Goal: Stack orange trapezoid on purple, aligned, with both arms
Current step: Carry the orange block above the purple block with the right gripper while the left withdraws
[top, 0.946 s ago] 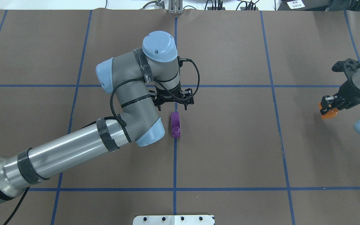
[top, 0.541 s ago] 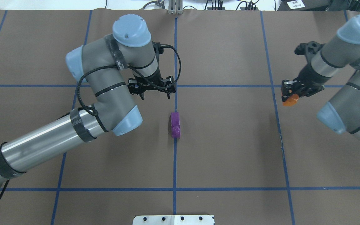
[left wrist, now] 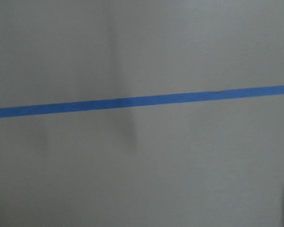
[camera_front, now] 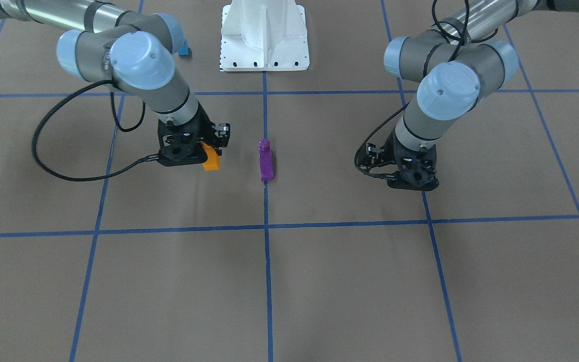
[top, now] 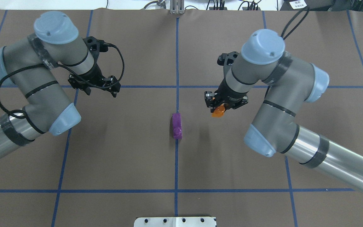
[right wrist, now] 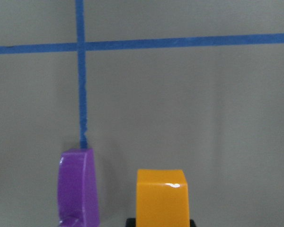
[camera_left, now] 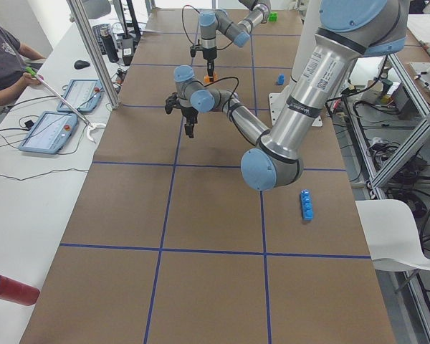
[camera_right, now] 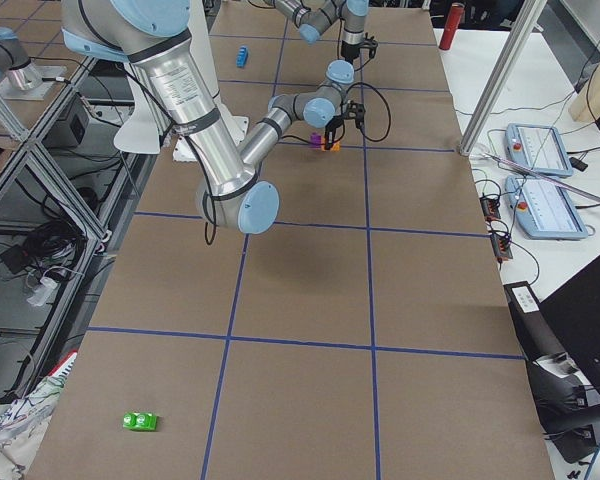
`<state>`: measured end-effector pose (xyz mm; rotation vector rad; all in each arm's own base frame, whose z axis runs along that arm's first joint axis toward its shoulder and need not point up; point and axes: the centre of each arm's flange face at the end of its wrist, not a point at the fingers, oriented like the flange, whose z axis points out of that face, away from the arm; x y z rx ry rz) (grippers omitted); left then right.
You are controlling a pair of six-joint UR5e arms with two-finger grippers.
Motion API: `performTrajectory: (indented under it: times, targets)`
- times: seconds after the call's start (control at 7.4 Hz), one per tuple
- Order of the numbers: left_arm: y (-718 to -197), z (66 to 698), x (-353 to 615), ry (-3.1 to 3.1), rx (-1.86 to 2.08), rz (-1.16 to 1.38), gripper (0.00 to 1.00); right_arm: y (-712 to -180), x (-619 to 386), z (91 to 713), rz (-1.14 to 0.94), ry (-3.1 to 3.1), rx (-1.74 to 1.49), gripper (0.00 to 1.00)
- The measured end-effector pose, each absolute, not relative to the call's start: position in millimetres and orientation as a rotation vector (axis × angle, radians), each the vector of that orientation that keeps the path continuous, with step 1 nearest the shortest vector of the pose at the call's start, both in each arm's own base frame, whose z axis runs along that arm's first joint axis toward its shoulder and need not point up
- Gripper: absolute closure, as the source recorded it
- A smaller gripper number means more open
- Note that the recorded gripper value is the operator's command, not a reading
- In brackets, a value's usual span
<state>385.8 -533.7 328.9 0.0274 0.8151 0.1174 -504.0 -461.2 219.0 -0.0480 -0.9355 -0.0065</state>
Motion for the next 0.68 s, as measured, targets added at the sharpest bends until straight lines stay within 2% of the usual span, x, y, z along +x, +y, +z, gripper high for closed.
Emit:
performTrajectory:
  times: [0.27, 0.68]
  targets:
    - [-531, 347, 365, 0.801, 0.030, 0.113, 0.00, -447, -541, 192, -0.013, -0.938, -0.048, 1.00]
    - [-530, 349, 360, 0.801, 0.033, 0.110, 0.00, -427, -563, 187, -0.039, -0.931, -0.045, 1.00]
